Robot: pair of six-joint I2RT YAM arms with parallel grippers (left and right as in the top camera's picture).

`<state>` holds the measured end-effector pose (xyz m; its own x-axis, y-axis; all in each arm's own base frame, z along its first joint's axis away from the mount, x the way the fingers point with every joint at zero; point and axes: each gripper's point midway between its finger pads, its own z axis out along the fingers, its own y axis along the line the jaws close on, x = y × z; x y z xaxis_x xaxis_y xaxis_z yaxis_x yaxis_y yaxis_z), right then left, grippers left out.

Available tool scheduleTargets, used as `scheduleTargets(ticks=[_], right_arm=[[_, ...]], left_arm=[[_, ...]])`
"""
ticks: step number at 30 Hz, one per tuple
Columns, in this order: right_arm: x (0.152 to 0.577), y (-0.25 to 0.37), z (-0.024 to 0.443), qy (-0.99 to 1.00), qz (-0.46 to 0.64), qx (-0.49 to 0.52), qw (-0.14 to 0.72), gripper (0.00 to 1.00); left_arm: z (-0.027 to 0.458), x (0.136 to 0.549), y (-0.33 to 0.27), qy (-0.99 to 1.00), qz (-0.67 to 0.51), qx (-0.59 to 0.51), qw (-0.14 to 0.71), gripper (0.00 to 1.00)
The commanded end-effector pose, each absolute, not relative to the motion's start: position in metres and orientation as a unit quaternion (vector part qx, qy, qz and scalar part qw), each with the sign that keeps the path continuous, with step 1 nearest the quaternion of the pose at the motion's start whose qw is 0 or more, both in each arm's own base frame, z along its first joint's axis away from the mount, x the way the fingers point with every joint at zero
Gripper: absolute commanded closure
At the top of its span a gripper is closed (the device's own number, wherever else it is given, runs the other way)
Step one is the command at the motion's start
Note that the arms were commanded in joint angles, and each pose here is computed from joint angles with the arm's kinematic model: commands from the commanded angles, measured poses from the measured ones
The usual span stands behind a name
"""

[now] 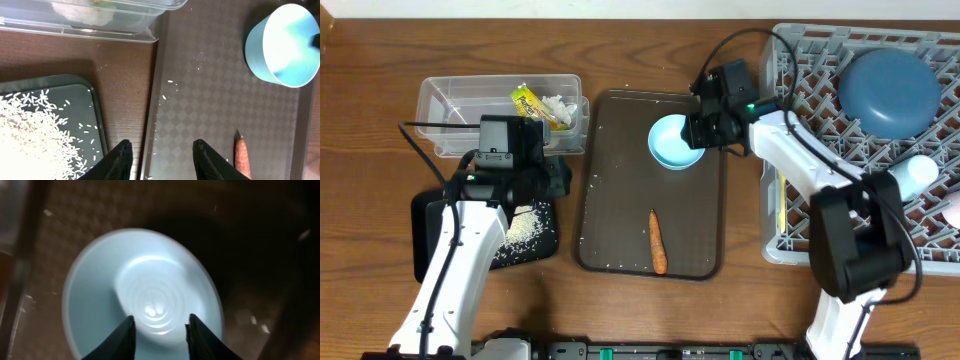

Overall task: Sort waste into correct bins and load items into the dishwasher rack
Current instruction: 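Reach the right gripper to the bowl and grasp its rim, then carry the bowl with the right gripper into the dish rack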

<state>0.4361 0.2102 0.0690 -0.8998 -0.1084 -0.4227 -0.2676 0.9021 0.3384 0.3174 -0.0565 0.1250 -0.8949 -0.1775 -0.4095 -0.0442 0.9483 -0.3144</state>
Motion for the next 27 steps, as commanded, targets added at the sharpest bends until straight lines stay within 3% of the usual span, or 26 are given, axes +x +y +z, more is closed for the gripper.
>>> scheduleTargets(ticks=[1,7,15,20,25,27], right_arm=[[0.451,0.191,0.112,0.946,0.164,-0.092,0.265,0.62],[0.452,0.174,0.099,0.955,0.114,-0.086,0.258,0.60],[0.439,0.166,0.043,0.975,0.089,-0.080,0.186,0.63],[0.436,0.166,0.031,0.978,0.086,-0.080,0.172,0.86],[0.436,0.166,0.031,0.978,0.086,-0.080,0.171,0.99],[0.435,0.165,0.032,0.978,0.086,-0.079,0.170,0.99]], left_arm=[[0.129,0.319,-0.054,0.961,-0.147,-0.061,0.228,0.58],[0.129,0.319,-0.054,0.961,-0.148,-0.061,0.228,0.58],[0.129,0.318,-0.054,0.961,-0.148,-0.061,0.228,0.58],[0.129,0.318,-0.054,0.961,-0.148,-0.061,0.228,0.58],[0.129,0.318,-0.054,0.961,-0.148,-0.061,0.228,0.58],[0.129,0.318,-0.054,0.961,-0.148,-0.061,0.228,0.58]])
